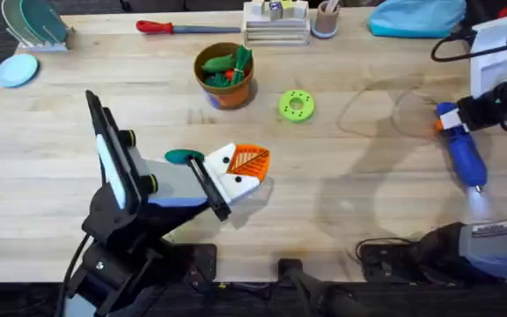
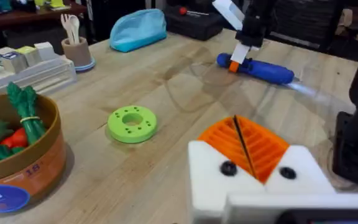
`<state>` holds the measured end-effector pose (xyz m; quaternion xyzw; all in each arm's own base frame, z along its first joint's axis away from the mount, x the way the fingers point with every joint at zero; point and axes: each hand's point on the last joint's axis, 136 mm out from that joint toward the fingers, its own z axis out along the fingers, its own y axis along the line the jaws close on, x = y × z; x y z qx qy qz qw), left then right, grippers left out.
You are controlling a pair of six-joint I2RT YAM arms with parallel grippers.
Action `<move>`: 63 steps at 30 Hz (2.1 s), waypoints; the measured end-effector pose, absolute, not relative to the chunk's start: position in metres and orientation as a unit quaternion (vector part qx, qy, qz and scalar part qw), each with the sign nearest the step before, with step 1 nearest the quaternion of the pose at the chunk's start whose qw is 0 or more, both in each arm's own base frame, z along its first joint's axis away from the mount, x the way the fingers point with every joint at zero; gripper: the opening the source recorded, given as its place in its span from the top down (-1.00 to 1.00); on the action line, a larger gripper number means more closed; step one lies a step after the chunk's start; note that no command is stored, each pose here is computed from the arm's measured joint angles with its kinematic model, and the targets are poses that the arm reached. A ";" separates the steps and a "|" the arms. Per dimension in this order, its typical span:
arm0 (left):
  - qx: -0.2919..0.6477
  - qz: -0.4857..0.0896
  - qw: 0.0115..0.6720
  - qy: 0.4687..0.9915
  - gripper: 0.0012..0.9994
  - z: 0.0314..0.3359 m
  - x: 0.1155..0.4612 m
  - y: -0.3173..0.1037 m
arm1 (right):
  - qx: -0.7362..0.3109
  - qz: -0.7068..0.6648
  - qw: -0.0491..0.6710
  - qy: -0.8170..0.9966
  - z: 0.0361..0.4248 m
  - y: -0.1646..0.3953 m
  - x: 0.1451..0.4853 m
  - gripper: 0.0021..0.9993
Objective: Pick up the gripper from the table and insert it into the empty holder that is missing its gripper. Then pick up a screw, insert it into the mounting hole, and use the screwdriver to tighten it. Finally, clean up the table by picking up the vegetable and placing it into the bucket.
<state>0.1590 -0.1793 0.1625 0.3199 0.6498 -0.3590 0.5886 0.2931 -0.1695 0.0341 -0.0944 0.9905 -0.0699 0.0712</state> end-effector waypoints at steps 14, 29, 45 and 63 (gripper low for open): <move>0.320 -0.359 0.589 0.650 0.98 0.162 0.159 -0.179 | -0.091 -0.123 0.158 0.976 0.095 -0.168 0.328 0.96; 0.320 -0.359 0.589 0.650 0.98 0.162 0.159 -0.179 | 0.028 -0.080 0.498 0.863 0.288 -0.115 0.359 0.96; 0.320 -0.359 0.589 0.650 0.98 0.162 0.159 -0.179 | -0.139 0.227 0.698 0.665 0.371 0.108 0.331 0.96; 0.319 -0.358 0.589 0.650 0.98 0.162 0.159 -0.179 | -0.329 0.461 0.618 0.545 0.384 0.273 0.236 0.96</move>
